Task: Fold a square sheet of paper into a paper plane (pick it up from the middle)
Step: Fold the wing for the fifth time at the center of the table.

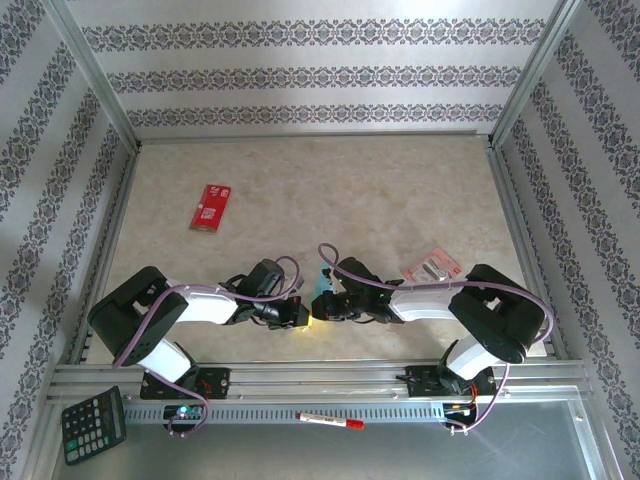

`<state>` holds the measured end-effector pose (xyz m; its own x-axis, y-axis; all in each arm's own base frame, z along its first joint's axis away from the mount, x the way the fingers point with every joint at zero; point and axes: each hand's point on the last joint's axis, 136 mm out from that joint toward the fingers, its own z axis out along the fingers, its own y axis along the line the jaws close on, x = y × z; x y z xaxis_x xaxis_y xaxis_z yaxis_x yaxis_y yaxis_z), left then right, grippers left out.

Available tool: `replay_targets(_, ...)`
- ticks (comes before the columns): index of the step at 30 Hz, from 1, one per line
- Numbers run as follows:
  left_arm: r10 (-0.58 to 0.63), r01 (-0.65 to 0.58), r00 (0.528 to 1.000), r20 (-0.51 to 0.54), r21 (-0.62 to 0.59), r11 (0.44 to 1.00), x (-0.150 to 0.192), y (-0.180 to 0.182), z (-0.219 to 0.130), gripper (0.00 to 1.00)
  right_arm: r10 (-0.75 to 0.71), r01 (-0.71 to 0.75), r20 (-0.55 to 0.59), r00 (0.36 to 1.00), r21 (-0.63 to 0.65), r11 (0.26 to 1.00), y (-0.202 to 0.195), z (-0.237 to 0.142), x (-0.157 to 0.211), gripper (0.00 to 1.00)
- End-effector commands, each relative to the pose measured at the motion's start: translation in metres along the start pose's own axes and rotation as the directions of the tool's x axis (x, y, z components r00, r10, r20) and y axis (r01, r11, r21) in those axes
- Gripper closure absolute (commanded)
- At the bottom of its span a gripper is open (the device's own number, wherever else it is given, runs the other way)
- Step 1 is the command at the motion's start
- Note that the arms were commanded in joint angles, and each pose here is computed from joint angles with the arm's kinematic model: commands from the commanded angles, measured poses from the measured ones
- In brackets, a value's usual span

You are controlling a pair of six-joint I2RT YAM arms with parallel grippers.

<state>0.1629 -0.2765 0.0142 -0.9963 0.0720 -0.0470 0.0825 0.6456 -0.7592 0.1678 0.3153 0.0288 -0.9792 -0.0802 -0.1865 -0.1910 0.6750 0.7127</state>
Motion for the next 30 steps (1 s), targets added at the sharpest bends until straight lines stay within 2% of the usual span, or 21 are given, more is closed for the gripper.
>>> replay_targets(1, -0.158, 0.132, 0.983, -0.093, -0.234, 0.963, 0.044, 0.066, -0.002, 1.0, -0.024, 0.024, 0.003, 1.0, -0.035, 0.999, 0.013, 0.005, -0.008, 0.88)
replay_targets(30, -0.161, 0.135, 0.983, -0.088, -0.251, 0.959, 0.047, 0.069, -0.006, 1.0, 0.091, -0.094, 0.036, 0.995, 0.066, 0.993, -0.05, -0.007, -0.044, 0.9)
